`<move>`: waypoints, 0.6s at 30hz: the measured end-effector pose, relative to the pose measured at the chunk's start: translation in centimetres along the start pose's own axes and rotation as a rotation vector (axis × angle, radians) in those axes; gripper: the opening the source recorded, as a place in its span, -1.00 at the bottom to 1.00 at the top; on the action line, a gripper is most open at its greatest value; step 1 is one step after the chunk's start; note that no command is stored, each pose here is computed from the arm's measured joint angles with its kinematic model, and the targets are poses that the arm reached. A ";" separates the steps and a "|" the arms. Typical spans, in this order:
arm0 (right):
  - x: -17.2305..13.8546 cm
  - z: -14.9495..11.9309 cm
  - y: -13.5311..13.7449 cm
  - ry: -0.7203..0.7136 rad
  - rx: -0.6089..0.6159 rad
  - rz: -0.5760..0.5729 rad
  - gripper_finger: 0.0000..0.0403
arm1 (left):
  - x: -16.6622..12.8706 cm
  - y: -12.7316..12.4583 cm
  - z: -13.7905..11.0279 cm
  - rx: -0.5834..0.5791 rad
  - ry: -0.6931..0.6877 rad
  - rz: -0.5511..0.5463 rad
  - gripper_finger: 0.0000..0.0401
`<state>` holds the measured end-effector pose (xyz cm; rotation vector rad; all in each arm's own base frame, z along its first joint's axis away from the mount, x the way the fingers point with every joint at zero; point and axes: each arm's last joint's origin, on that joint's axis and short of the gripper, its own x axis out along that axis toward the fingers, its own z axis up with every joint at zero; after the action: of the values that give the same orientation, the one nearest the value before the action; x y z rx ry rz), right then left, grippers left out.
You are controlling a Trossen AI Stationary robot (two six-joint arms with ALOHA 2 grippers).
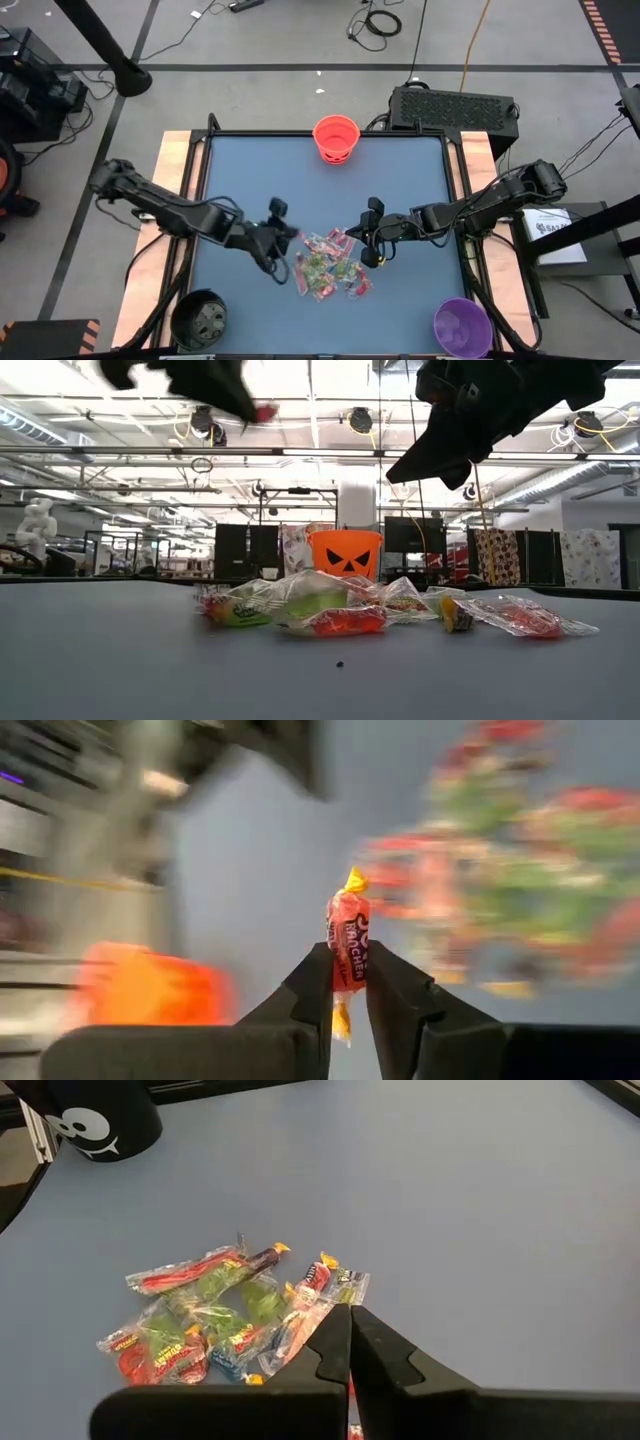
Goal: Sort candy by brand, put in halloween buckets
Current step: Put the orange candy into the black bucket
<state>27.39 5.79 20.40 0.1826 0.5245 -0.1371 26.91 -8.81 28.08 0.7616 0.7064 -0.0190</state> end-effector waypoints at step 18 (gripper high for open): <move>-0.1 -0.4 0.2 0.031 0.056 -0.003 -1.00 | -2.5 3.4 1.8 0.692 0.057 0.415 -0.63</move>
<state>27.15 6.05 20.13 0.2388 0.5524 -0.1520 26.86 -8.01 32.59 1.5684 0.5812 0.1427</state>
